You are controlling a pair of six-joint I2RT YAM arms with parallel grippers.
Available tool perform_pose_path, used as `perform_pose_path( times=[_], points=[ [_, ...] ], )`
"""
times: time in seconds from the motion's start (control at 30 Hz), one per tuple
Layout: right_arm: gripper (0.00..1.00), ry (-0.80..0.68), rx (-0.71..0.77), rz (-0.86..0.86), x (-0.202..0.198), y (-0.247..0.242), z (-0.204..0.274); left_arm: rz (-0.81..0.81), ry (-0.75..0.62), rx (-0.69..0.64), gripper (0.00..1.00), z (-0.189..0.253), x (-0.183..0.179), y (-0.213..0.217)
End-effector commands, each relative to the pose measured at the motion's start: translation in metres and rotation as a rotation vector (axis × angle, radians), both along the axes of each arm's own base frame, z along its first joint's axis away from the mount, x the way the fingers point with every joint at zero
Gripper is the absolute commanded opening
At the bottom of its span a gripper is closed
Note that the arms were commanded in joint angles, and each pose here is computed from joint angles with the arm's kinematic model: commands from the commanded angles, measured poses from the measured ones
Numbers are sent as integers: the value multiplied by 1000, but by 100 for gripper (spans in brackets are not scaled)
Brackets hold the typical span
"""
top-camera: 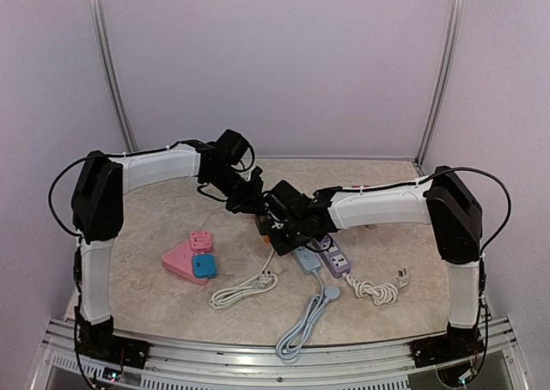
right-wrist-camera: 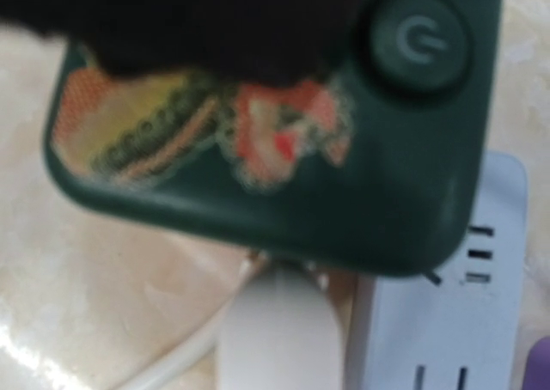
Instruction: Pull the plug off the socket
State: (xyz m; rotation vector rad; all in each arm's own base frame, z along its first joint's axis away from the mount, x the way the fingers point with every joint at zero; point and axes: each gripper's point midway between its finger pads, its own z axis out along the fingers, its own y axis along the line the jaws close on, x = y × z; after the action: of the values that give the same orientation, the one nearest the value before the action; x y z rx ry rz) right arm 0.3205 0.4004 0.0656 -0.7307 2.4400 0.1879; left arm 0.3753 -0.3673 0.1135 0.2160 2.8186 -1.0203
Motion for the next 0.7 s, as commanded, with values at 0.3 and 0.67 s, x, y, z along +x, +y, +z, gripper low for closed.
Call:
perform_pose_path(
  times=[0.3, 0.67],
  points=[
    [4, -96, 68, -15, 32, -5, 23, 73, 112, 66, 5, -50, -1, 15],
    [1, -53, 103, 8, 32, 11, 15, 172, 172, 89, 5, -82, 3, 44]
  ],
)
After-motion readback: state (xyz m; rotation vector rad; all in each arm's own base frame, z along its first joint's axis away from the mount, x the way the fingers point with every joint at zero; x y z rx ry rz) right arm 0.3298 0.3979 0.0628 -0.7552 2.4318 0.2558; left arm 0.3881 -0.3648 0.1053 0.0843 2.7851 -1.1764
